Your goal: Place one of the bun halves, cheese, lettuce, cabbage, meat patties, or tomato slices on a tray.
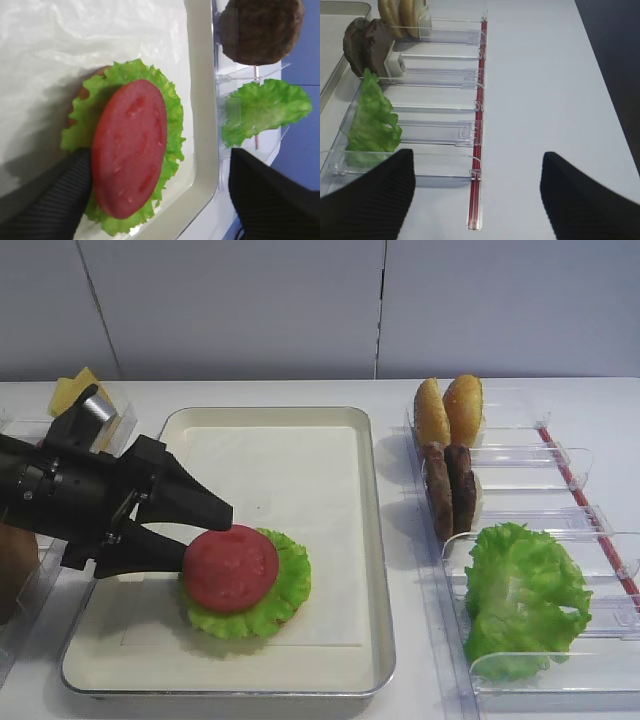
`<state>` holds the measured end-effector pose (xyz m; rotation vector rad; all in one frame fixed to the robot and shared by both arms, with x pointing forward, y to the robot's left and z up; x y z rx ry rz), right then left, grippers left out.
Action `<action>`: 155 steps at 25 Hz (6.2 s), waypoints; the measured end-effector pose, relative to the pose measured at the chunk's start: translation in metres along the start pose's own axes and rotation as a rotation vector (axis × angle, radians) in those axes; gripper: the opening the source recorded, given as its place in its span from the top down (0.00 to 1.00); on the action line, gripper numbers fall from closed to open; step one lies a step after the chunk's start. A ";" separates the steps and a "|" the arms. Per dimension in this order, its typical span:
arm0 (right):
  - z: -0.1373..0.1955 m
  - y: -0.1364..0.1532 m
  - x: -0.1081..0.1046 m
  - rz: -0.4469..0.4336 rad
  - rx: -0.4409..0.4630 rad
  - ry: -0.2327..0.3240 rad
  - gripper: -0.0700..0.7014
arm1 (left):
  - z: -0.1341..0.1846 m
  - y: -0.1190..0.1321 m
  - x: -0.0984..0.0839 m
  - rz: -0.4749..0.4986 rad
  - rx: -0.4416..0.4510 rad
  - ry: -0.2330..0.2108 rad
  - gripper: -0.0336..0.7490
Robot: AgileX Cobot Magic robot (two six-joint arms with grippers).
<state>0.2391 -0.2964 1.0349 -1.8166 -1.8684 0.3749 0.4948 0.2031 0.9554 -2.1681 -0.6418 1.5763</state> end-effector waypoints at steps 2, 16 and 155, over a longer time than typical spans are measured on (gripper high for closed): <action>0.000 0.000 0.000 0.000 0.000 0.000 0.21 | -0.002 -0.001 0.000 -0.016 0.020 0.008 0.24; 0.000 0.000 0.000 0.000 0.000 0.000 0.21 | -0.002 0.014 -0.014 -0.039 0.061 0.063 0.24; 0.000 0.000 0.000 0.000 -0.002 -0.011 0.21 | 0.228 -0.163 -0.070 -0.937 -0.524 0.501 0.36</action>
Point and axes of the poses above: a point on each arm's last joint axis where the gripper is mounted, y pointing out along that axis toward the gripper, x along the wrist's bending axis when the last joint is at zero, z = x × y, the point moved 1 cm from there along y, pointing out along that axis toward the gripper, and after that the axes turned 9 degrees about y, right-handed, at the moved point
